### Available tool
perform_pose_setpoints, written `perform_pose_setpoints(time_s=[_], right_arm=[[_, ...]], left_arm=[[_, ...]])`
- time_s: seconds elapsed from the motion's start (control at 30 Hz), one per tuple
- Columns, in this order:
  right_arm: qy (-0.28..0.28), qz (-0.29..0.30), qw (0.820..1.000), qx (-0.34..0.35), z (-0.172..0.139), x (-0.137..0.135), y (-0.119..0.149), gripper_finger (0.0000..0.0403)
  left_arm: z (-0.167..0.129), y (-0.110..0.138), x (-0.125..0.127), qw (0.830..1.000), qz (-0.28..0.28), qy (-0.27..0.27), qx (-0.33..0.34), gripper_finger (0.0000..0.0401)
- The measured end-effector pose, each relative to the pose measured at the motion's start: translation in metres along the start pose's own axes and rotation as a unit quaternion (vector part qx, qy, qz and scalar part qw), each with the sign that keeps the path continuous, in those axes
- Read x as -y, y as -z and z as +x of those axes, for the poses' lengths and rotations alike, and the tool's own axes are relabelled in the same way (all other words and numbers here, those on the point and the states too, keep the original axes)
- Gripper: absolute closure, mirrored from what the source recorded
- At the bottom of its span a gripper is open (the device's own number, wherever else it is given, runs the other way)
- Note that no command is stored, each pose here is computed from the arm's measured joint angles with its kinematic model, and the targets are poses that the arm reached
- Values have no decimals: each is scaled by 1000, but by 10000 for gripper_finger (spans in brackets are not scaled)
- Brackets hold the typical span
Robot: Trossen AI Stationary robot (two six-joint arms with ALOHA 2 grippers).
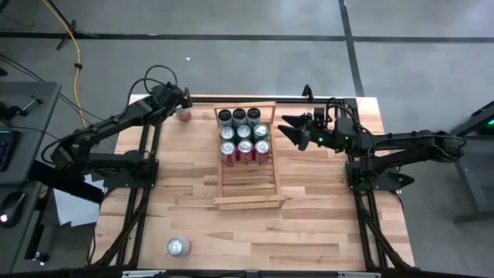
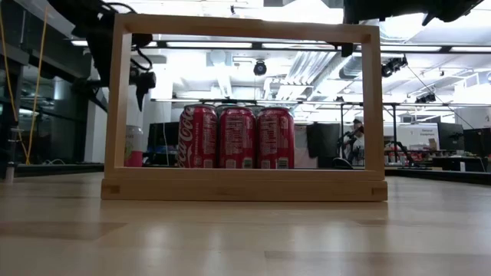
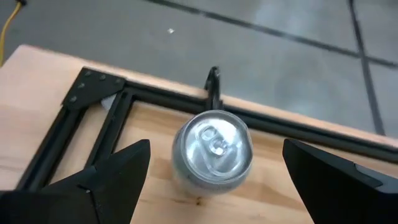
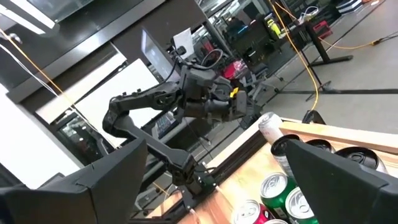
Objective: Place canned beverage on shelf
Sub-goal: Put the top pink can on the shelf
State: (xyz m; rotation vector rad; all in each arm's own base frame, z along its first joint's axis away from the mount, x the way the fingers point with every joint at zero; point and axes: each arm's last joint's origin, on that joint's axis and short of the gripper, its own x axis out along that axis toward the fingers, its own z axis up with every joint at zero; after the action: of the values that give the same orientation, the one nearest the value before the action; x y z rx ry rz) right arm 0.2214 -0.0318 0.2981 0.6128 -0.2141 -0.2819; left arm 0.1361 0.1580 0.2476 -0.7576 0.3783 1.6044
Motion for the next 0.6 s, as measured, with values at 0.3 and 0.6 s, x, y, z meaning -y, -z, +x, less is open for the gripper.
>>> perform_pose_setpoints(time_s=[0.3, 0.6], right_arm=[[1, 0, 1000, -1, 0, 0, 0, 32], [1, 19, 1000, -1, 0, 0, 0, 32]], left_arm=[[29, 5, 9, 999, 44, 4, -6, 45], [48, 9, 14, 998, 62, -21, -11, 45]])
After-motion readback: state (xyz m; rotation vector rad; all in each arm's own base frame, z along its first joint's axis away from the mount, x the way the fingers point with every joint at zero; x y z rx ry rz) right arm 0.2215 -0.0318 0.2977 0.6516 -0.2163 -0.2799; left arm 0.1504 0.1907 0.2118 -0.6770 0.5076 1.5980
